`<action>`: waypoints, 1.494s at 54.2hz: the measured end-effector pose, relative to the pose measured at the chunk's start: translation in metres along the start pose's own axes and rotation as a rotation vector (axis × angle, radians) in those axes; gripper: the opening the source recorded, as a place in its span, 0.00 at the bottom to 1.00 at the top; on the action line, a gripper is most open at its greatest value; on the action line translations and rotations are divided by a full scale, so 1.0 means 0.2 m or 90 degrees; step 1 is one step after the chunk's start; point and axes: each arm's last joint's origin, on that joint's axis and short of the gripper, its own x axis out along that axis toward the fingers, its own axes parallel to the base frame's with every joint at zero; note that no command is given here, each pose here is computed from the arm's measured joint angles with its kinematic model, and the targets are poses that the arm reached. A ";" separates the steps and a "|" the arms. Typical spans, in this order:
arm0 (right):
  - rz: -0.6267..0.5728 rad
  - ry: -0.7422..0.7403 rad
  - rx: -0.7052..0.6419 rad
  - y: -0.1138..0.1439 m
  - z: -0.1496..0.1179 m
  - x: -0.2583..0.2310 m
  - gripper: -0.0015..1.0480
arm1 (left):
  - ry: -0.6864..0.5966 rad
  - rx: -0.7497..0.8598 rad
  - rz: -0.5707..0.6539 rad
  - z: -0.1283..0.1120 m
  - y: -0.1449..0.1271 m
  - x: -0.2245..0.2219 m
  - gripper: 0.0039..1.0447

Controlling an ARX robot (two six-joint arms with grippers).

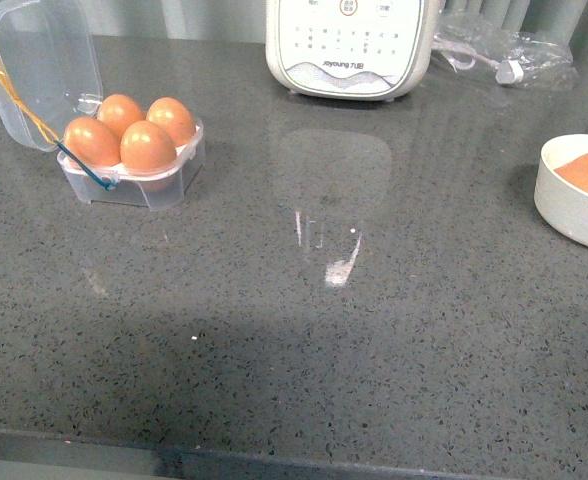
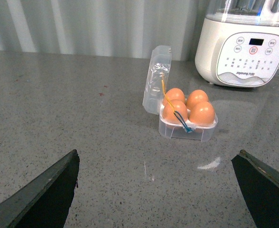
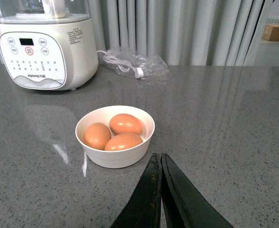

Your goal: Put egg into box

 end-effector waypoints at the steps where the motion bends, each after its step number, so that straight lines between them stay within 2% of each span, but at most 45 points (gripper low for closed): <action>1: 0.000 0.000 0.000 0.00 0.00 0.00 0.03 | 0.000 0.000 0.000 0.00 0.00 0.00 0.94; 20: -0.007 -0.011 -0.003 0.05 0.00 -0.08 0.03 | 0.000 0.000 0.000 0.00 0.00 0.00 0.94; 24: -0.027 -0.011 -0.003 0.07 -0.01 -0.08 0.03 | 0.000 0.000 0.000 0.00 0.00 0.00 0.94; 30: 0.003 -0.011 -0.003 0.11 -0.01 -0.08 0.03 | 0.000 0.000 0.000 0.00 0.00 0.00 0.94; 38: -0.002 -0.012 -0.003 0.11 -0.01 -0.08 0.04 | 0.000 0.000 0.000 0.00 0.00 0.00 0.94; 54: -0.001 -0.012 -0.003 0.11 -0.01 -0.08 0.45 | 0.000 0.000 0.000 0.00 0.00 0.00 0.94; 68: -0.001 -0.012 -0.003 0.11 -0.01 -0.08 0.94 | 0.000 0.000 0.000 0.00 0.00 0.00 0.94; 81: -0.001 -0.012 -0.002 0.11 -0.01 -0.08 0.93 | 0.000 0.000 0.000 0.00 0.00 0.00 0.94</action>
